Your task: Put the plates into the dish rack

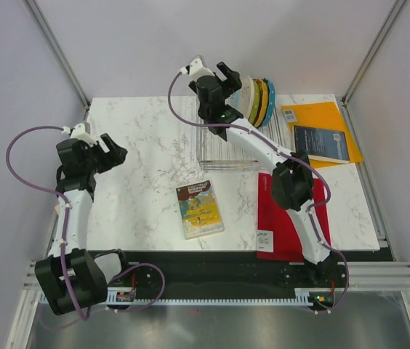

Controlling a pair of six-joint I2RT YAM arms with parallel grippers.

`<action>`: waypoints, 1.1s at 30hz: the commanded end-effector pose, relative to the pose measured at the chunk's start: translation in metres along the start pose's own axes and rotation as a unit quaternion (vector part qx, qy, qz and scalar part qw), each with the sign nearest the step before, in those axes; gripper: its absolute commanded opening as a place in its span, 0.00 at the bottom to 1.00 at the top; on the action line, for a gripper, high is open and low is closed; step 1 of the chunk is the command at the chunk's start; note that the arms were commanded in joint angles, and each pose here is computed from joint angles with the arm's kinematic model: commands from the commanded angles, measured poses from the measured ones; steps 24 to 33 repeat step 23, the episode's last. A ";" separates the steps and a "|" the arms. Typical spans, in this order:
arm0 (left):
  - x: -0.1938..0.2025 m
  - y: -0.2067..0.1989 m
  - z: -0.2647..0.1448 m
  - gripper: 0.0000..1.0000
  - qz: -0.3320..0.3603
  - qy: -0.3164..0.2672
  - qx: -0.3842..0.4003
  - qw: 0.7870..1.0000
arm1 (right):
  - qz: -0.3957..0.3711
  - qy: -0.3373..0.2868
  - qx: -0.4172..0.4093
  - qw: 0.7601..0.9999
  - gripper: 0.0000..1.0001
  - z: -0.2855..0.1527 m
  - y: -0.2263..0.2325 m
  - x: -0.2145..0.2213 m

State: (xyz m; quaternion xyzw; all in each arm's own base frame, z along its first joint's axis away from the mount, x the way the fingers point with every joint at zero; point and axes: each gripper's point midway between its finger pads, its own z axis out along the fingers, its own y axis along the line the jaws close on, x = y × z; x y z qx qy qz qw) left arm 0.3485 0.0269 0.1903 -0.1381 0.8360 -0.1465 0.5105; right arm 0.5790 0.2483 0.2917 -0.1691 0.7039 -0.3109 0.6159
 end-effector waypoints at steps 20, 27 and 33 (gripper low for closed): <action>-0.018 -0.104 -0.035 1.00 0.226 -0.020 0.186 0.956 | 0.173 0.070 -0.136 0.973 0.98 -0.122 -0.118 0.052; -0.017 -0.117 -0.039 1.00 0.235 -0.021 0.199 0.951 | 0.188 0.080 -0.120 0.971 0.98 -0.125 -0.139 0.070; -0.017 -0.117 -0.039 1.00 0.235 -0.021 0.199 0.951 | 0.188 0.080 -0.120 0.971 0.98 -0.125 -0.139 0.070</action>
